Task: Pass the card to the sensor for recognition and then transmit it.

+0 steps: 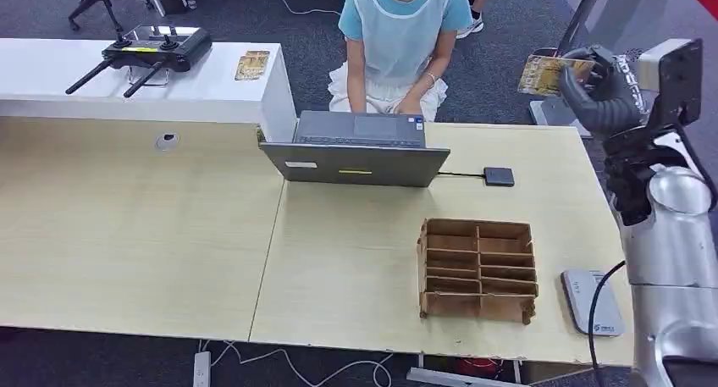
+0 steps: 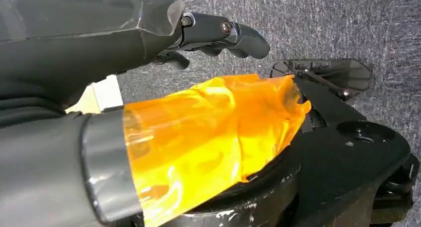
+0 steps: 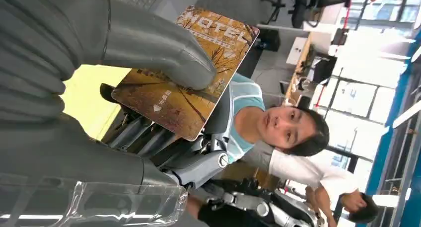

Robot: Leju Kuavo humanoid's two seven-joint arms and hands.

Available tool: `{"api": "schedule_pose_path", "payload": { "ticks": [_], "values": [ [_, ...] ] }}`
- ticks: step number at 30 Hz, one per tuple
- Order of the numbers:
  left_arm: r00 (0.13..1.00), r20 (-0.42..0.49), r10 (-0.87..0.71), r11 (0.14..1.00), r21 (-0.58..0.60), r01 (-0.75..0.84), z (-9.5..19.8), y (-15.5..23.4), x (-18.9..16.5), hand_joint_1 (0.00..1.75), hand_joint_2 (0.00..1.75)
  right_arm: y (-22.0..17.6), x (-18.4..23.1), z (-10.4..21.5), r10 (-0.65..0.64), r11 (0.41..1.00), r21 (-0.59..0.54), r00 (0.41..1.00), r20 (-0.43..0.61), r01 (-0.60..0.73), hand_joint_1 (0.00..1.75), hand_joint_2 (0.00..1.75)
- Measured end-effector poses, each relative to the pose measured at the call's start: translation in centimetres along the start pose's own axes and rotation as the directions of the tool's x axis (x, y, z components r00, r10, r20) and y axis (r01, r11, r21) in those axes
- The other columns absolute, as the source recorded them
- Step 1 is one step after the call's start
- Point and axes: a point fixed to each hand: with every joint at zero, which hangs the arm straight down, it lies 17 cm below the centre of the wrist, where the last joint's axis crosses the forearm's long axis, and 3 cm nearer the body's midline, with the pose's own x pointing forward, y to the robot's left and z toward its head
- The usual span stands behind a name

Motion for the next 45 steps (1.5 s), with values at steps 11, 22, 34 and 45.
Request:
{"api": "schedule_pose_path", "payload": {
  "ticks": [11, 22, 34, 45],
  "values": [
    [1.0, 0.009, 0.008, 1.0, 0.002, -0.008, 0.0, 0.1, 0.2, 0.0, 0.0, -2.6, -1.2, 3.0, -0.023, 1.0, -0.013, 0.999, -0.023, 0.023, 1.75, 1.75],
    [1.0, 0.01, 0.027, 0.999, 0.016, -0.028, 0.0, 0.5, 0.2, 0.0, 0.0, -4.8, -4.9, 8.9, -0.133, 0.99, 0.017, 0.983, -0.13, 0.137, 1.75, 1.75],
    [0.999, 0.004, 0.045, 0.999, 0.026, -0.045, 0.0, 0.8, 0.0, 0.0, 0.0, -8.2, -10.5, 14.6, -0.144, 0.99, -0.046, 0.94, -0.31, 0.137, 1.75, 1.75],
    [0.999, 0.004, 0.047, 0.999, 0.026, -0.047, 0.0, 1.0, 0.0, 0.0, 0.0, -10.4, -13.8, 18.3, -0.145, 0.989, -0.09, 0.894, -0.423, 0.118, 1.75, 1.75]
  ]
}}
